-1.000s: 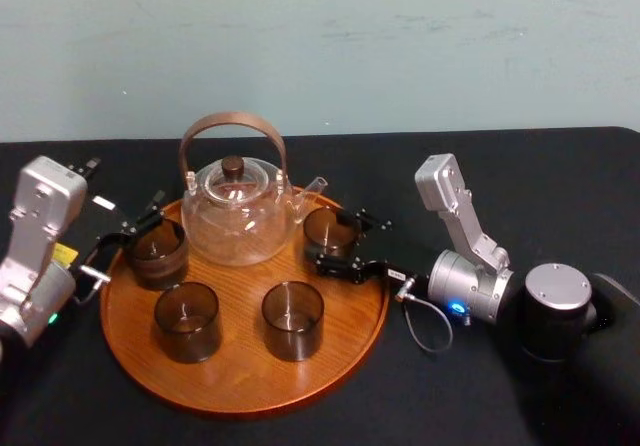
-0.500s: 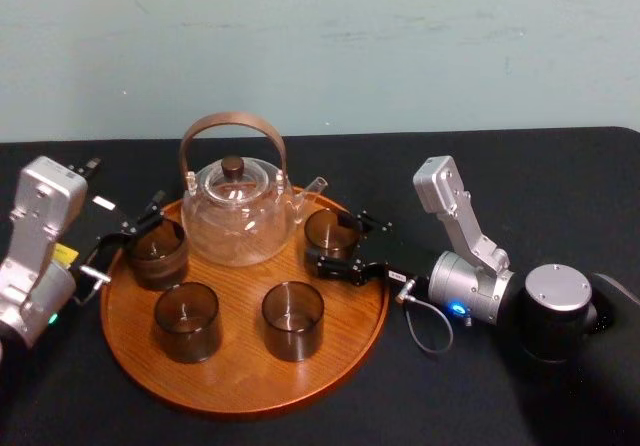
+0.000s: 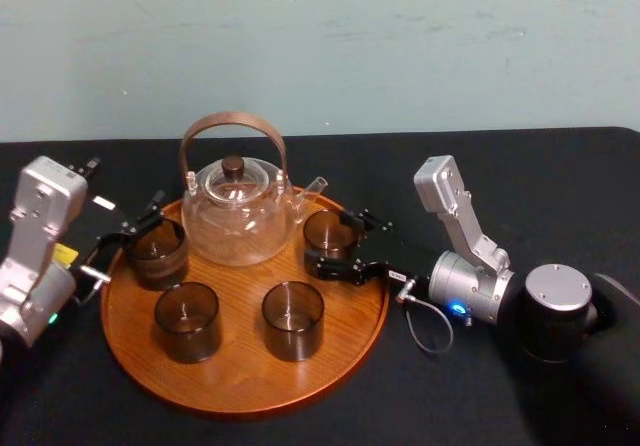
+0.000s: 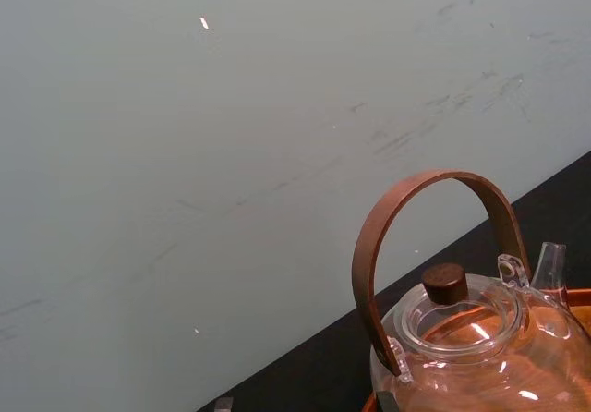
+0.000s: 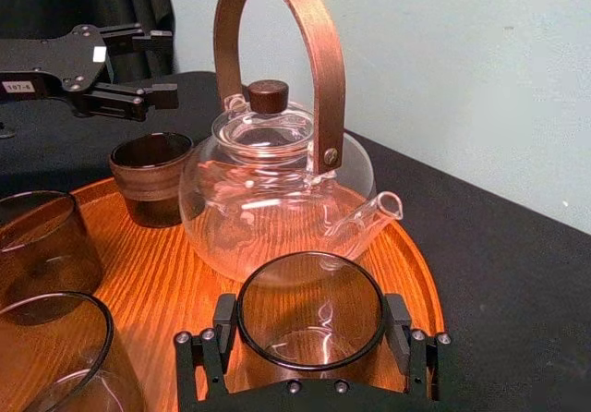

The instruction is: Pick up the glass from the table and place it on the tray.

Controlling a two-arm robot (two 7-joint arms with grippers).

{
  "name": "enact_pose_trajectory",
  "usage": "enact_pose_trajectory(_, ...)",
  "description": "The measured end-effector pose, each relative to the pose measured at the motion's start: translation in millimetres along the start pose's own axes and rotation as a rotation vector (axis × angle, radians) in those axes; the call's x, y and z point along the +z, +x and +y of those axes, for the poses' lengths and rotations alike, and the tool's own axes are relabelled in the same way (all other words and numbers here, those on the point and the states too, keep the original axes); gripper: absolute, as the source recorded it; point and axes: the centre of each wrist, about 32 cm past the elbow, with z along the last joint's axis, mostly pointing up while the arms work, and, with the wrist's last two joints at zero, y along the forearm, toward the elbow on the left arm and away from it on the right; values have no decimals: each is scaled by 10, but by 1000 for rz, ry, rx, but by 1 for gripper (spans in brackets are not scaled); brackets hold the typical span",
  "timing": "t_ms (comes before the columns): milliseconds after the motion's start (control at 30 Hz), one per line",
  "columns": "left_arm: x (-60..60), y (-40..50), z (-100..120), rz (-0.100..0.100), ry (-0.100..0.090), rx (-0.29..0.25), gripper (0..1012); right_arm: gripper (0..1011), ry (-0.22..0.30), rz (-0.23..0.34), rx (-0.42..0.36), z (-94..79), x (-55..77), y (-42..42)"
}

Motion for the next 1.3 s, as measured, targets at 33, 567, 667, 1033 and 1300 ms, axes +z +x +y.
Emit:
enact_pose_trajectory(33,0,0,0,0,0,0,1001,1002,0,0,0,0,0,0)
enact_pose_trajectory(567,0,0,0,0,0,0,1001,1002,95,-81,-13,-114,137,-65)
enact_pose_trajectory(667,0,0,0,0,0,0,1001,1002,126,-94,-23,-163,170,-73)
enact_pose_trajectory(1033,0,0,0,0,0,0,1001,1002,220,-82,-200,-821,201,-42)
enact_pose_trajectory(1300,0,0,0,0,0,0,1001,1002,191,-81,-288,-1049,121,-34)
